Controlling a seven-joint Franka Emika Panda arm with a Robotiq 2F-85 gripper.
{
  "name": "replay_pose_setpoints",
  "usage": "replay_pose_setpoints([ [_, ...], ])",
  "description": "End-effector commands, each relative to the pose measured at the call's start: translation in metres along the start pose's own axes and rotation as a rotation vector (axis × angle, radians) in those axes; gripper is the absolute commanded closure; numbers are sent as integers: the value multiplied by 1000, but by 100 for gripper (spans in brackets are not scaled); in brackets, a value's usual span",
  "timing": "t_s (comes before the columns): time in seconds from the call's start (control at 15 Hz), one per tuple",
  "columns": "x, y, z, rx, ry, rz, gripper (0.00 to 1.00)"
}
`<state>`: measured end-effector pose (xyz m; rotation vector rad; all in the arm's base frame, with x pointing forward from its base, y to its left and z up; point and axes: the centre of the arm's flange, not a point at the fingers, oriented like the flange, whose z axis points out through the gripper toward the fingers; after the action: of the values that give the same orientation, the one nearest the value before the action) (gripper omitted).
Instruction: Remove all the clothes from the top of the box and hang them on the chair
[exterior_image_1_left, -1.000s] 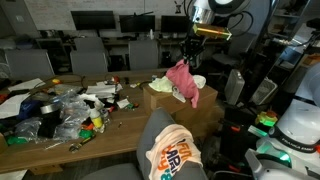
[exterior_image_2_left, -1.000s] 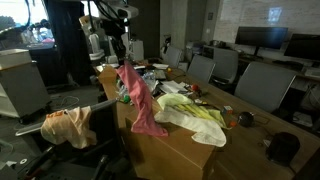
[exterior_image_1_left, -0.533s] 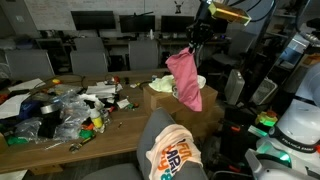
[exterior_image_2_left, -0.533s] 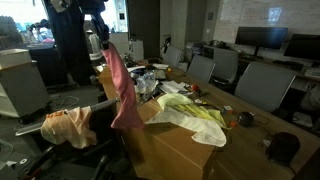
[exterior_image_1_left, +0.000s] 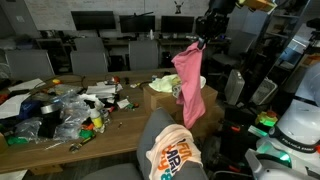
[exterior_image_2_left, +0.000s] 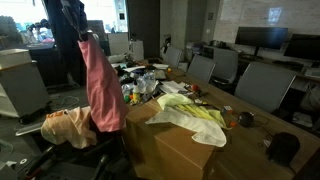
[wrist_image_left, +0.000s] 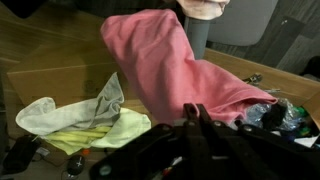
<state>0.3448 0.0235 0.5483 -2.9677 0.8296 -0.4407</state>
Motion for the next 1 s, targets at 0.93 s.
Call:
replay_pose_setpoints([
  [0.93,-77,-147,30,-139,-162,-669,99],
])
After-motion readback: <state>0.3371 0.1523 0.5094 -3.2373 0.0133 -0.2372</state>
